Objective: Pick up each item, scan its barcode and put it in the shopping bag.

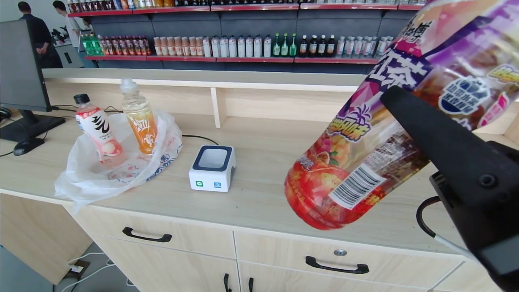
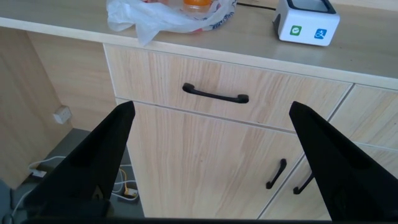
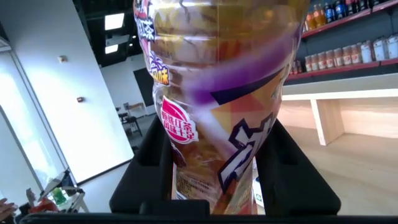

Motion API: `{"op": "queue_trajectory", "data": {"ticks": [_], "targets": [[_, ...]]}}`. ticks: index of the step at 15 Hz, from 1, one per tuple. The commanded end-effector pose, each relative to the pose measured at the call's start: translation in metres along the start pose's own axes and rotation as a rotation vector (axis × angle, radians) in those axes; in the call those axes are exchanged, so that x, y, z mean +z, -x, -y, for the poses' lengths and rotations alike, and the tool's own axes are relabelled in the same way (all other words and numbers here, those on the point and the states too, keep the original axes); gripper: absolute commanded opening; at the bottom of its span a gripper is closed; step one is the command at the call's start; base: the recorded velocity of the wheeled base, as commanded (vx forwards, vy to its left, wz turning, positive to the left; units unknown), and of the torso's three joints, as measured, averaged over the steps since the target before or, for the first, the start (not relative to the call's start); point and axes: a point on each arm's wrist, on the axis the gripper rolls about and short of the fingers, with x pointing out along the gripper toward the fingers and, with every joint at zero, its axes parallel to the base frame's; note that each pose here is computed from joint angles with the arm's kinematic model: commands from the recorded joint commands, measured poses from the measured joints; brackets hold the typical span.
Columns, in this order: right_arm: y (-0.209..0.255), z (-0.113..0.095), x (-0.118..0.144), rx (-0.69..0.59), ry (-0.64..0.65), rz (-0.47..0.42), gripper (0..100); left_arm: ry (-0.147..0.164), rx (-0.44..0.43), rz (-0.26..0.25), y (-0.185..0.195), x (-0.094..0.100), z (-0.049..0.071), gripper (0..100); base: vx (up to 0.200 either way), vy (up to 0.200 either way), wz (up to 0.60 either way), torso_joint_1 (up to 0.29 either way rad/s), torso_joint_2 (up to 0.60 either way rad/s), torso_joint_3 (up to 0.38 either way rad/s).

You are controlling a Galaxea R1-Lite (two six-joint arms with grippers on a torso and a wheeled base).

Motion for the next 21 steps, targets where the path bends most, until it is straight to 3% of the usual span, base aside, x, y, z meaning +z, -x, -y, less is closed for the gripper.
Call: {"op": "queue_trajectory", "data": {"ticks": [1,11,21], "targets": [[-0.001,-0.002,0.0,0.008,-0.004,0.001,0,0.001,0.001,0.001,0.0,0.0,0.0,100,0.0,0.0,0.0,0.0,0.0,0.0],[-0.01,-0.01,0.0,0.028,-0.012,0.019,0,0.001,0.001,-0.001,0.0,0.0,0.0,100,0.0,0.0,0.0,0.0,0.0,0.0],[-0.01,0.003,-0.019,-0.023,0.027,-0.047,0,0.001,-0.001,-0.001,0.0,0.0,0.0,100,0.0,0.0,0.0,0.0,0.0,0.0]]}}
